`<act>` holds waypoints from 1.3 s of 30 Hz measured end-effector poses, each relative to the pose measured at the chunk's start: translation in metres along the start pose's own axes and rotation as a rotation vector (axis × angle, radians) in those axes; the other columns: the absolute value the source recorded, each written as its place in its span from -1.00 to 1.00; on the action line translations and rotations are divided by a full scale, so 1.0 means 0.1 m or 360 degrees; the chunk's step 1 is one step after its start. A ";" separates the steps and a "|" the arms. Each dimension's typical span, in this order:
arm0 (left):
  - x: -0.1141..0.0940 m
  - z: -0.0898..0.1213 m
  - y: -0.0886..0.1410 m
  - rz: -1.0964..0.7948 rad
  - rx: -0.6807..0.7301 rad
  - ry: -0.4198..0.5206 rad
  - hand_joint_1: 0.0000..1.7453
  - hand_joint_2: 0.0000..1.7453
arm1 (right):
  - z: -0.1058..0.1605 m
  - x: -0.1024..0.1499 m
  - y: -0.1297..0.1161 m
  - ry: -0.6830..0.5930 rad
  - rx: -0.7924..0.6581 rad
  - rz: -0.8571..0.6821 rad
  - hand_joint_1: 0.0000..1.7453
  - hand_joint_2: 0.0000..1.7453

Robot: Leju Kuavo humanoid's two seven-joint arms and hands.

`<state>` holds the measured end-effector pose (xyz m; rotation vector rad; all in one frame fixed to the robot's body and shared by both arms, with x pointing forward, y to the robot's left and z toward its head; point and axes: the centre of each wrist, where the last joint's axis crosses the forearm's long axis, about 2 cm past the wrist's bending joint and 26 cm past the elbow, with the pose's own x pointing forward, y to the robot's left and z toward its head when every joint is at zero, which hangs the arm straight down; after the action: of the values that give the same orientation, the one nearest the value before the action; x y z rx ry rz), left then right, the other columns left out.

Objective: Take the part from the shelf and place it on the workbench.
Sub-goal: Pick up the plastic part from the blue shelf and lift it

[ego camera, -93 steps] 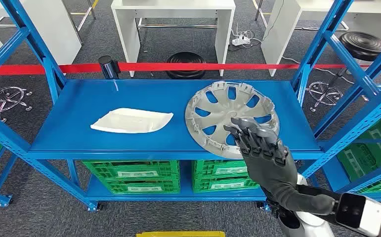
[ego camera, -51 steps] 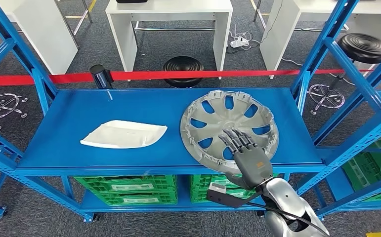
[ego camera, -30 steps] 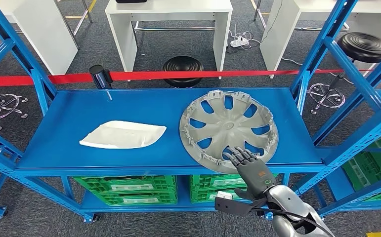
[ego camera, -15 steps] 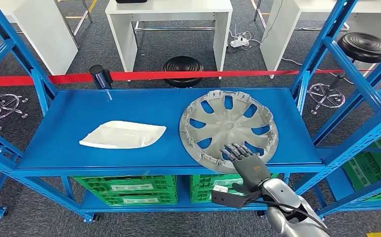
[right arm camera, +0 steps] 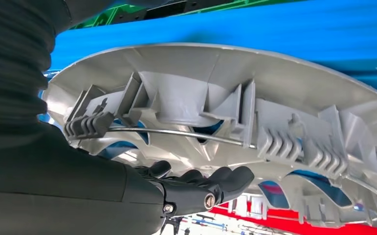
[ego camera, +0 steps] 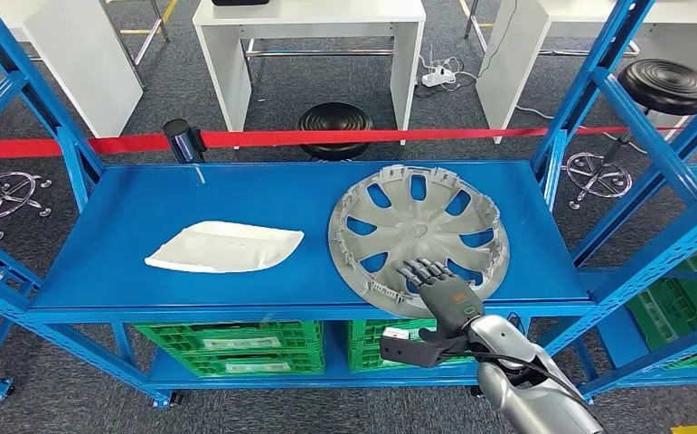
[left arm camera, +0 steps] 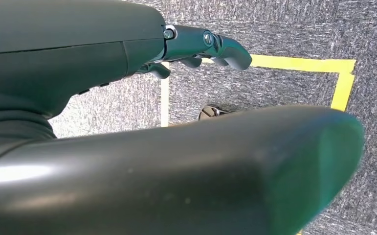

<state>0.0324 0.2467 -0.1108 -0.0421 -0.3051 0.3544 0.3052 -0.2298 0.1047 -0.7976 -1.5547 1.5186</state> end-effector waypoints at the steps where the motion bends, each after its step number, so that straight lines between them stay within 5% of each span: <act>1: 0.00 0.00 0.00 0.0000 0.0000 0.0000 -1.00 -1.00 | 0.00 0.00 0.00 0.0002 0.0004 0.0000 -0.99 1.00; 3: 0.00 0.00 0.00 -0.0002 0.0000 0.0000 -1.00 -1.00 | -0.01 -0.01 0.01 0.0012 0.0015 -0.0005 -0.62 1.00; 6: 0.00 0.00 0.00 -0.0004 0.0000 0.0000 -1.00 -1.00 | -0.02 -0.01 0.03 0.0023 0.0032 -0.0014 0.71 1.00; 7: 0.00 0.00 0.00 -0.0004 0.0000 -0.0001 -1.00 -1.00 | -0.02 -0.01 0.03 0.0023 0.0036 -0.0015 0.95 1.00; 20: 0.00 0.00 0.01 -0.0008 -0.0002 -0.0022 -1.00 -1.00 | -0.01 0.03 0.03 0.0012 -0.0090 0.0106 1.00 1.00; 30: 0.00 0.00 0.01 -0.0016 -0.0001 -0.0046 -1.00 -1.00 | 0.10 0.17 -0.17 -0.0047 -0.0494 0.0237 1.00 1.00; 39: 0.00 0.00 0.01 -0.0025 0.0000 -0.0067 -1.00 -1.00 | 0.40 0.29 -0.35 -0.0097 -0.0977 0.0072 1.00 1.00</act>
<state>0.0318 0.2475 -0.1109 -0.0321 -0.3468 0.3401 0.2602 -0.2269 0.1440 -1.1336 -2.0974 1.0990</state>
